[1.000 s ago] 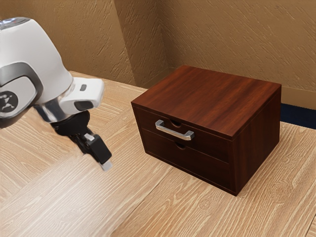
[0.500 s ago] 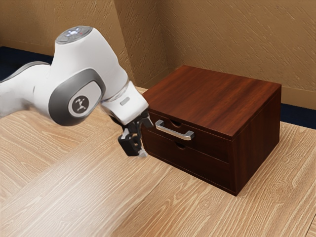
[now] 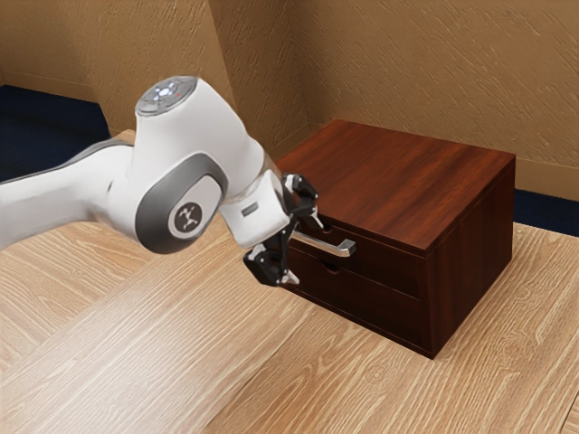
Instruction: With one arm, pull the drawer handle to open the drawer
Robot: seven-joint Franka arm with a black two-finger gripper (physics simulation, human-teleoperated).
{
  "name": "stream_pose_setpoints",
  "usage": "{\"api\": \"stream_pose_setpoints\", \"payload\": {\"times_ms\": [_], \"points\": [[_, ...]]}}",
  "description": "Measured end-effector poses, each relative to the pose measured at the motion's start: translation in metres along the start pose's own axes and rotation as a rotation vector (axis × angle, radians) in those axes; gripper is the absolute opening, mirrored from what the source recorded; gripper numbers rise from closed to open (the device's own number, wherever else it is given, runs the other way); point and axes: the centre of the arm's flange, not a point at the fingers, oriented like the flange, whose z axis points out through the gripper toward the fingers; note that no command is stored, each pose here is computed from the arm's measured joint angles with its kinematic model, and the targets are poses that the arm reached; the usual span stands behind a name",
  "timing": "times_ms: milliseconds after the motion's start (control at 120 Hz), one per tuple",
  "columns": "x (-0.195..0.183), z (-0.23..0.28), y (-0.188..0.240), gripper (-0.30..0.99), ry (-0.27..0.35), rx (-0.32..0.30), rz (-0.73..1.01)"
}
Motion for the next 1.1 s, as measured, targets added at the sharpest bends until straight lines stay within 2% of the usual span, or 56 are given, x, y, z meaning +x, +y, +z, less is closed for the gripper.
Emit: {"api": "stream_pose_setpoints", "payload": {"times_ms": [358,450,683,1100], "points": [[-0.006,0.001,0.008,0.69,-0.002,0.016,0.093],[-0.007,-0.005,0.012,0.69,-0.002,0.041,0.106],[-0.016,0.001,0.013,0.69,-0.001,0.084,0.104],[-0.018,0.023,0.014,0.72,0.007,0.097,0.094]]}}
